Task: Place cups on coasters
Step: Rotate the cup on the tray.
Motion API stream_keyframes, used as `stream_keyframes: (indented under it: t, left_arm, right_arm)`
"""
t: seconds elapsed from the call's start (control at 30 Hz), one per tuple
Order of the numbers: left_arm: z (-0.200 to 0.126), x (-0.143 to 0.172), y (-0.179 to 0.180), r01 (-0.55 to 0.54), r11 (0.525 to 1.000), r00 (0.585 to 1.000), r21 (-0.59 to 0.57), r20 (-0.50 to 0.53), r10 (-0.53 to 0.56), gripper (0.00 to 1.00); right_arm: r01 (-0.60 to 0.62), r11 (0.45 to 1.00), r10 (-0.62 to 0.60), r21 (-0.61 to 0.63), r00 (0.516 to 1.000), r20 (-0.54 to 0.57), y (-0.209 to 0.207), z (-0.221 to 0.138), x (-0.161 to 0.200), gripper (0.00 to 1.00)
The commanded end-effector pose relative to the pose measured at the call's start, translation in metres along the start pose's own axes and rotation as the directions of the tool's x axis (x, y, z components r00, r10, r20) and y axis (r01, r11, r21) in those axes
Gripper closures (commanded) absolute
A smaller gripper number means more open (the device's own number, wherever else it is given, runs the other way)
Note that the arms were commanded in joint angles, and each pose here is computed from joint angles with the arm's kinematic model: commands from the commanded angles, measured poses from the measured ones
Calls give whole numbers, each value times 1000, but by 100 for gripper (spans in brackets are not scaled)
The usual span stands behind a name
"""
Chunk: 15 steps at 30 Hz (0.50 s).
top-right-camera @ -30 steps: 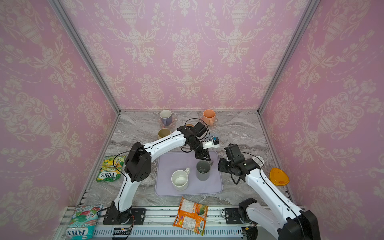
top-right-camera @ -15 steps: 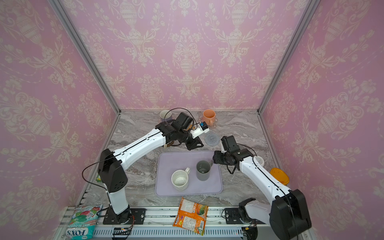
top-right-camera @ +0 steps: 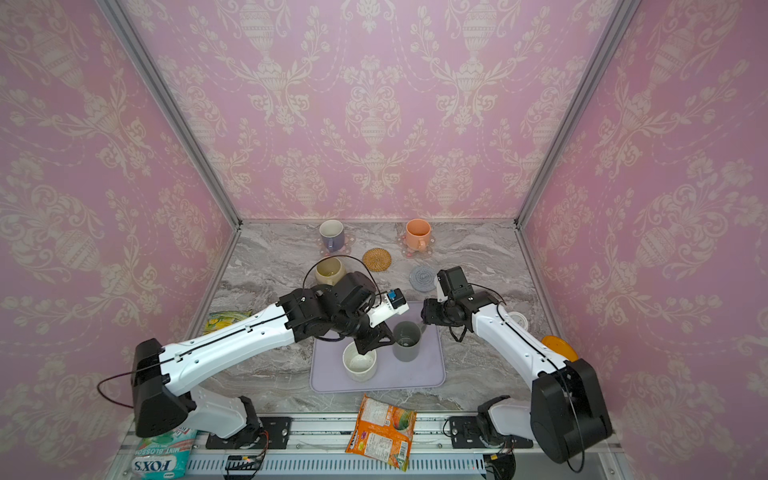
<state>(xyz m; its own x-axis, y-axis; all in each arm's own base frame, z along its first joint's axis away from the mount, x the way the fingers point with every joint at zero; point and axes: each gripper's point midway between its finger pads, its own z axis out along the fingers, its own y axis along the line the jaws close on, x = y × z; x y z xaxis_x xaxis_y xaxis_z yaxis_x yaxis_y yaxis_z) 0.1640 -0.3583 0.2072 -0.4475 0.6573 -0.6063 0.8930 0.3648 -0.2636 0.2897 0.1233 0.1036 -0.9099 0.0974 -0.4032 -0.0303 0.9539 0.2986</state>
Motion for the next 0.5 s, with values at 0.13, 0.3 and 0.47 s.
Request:
stream_keyframes:
  t: [0.13,0.3,0.47]
  left_arm:
    - [45,23,-12,109,994,994,31,-17,-109,74]
    - [76,38,-8,135,991,989,12,-70,-134,76]
    - [97,41,-6,161,986,985,32,-60,-159,77]
  right_arm:
    - [-18,1000,18,5,999,-26,-5,2,14,41]
    - [-26,999,27,19,999,-36,-9,2,22,41]
    - [-23,999,25,27,998,-52,-10,3,25,41]
